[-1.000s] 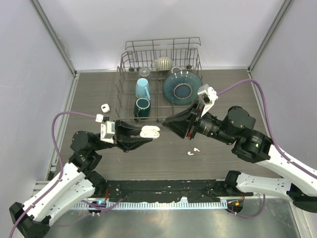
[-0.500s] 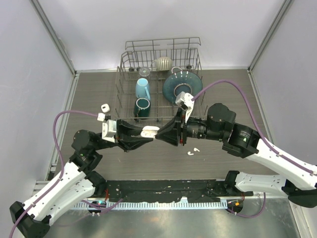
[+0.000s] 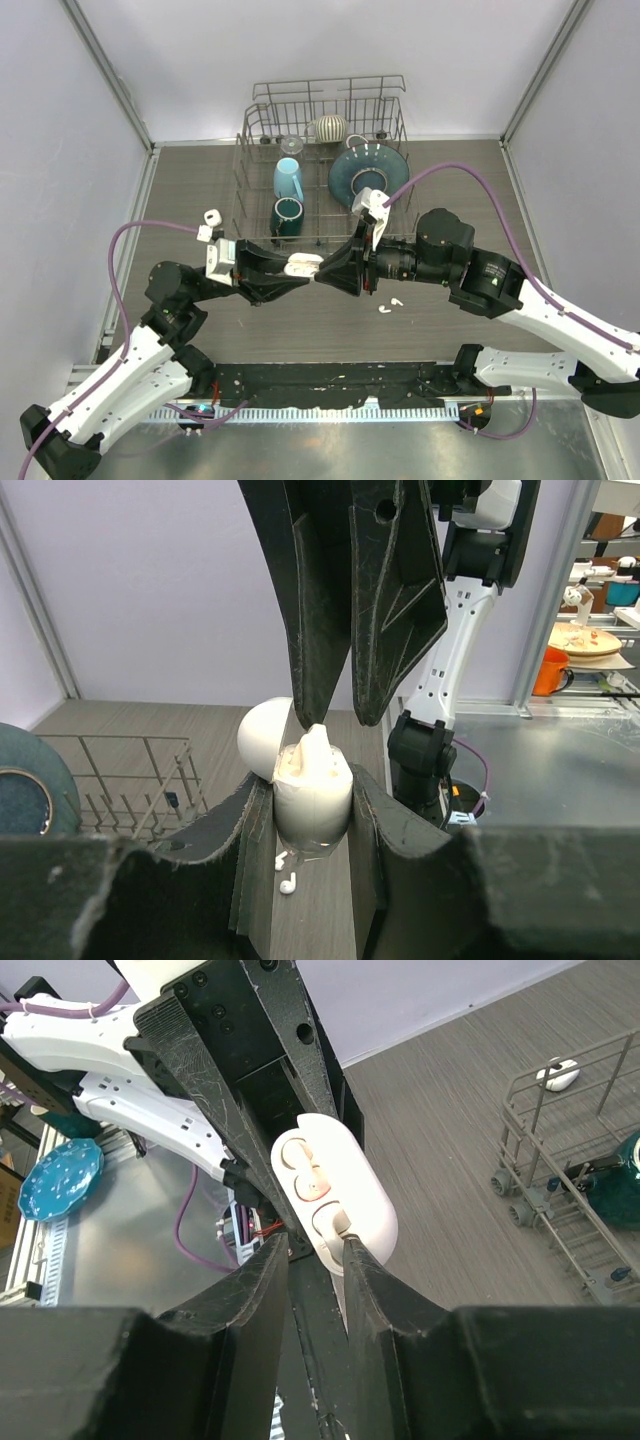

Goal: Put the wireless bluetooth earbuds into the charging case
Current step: Adjust the earbud with the charging case.

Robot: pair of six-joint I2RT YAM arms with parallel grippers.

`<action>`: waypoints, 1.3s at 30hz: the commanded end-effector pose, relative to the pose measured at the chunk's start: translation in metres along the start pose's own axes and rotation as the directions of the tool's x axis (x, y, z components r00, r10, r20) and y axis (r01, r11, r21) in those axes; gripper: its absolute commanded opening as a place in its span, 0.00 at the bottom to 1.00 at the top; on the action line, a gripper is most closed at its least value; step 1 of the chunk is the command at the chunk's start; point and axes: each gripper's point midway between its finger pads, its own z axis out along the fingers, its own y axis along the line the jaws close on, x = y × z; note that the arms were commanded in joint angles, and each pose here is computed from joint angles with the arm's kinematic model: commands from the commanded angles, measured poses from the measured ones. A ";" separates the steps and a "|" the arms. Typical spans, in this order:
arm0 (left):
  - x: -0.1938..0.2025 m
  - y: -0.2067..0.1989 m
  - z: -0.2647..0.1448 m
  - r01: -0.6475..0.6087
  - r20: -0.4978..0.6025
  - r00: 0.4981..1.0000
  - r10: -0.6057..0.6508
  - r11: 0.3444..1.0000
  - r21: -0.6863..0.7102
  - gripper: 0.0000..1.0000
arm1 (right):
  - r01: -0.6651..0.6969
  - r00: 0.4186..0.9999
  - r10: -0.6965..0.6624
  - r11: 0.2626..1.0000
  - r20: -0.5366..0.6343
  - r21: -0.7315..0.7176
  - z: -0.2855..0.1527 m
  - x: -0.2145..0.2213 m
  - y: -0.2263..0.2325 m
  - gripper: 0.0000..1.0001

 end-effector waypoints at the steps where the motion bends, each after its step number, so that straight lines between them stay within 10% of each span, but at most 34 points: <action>1: -0.039 -0.016 0.003 -0.088 0.105 0.991 0.081 0.994 0.064 0.00 | 0.045 0.999 -0.046 0.998 0.015 0.046 0.000 -0.006 -0.009 0.35; 16: -0.047 -0.026 0.002 -0.108 0.124 0.988 0.093 0.988 0.112 0.00 | 0.074 0.997 -0.076 0.991 0.009 0.111 0.009 -0.005 -0.025 0.15; 39: -0.041 -0.033 0.001 -0.117 0.114 0.988 0.100 0.981 0.154 0.00 | 0.084 0.996 -0.076 0.947 -0.038 0.312 0.025 0.002 -0.050 0.20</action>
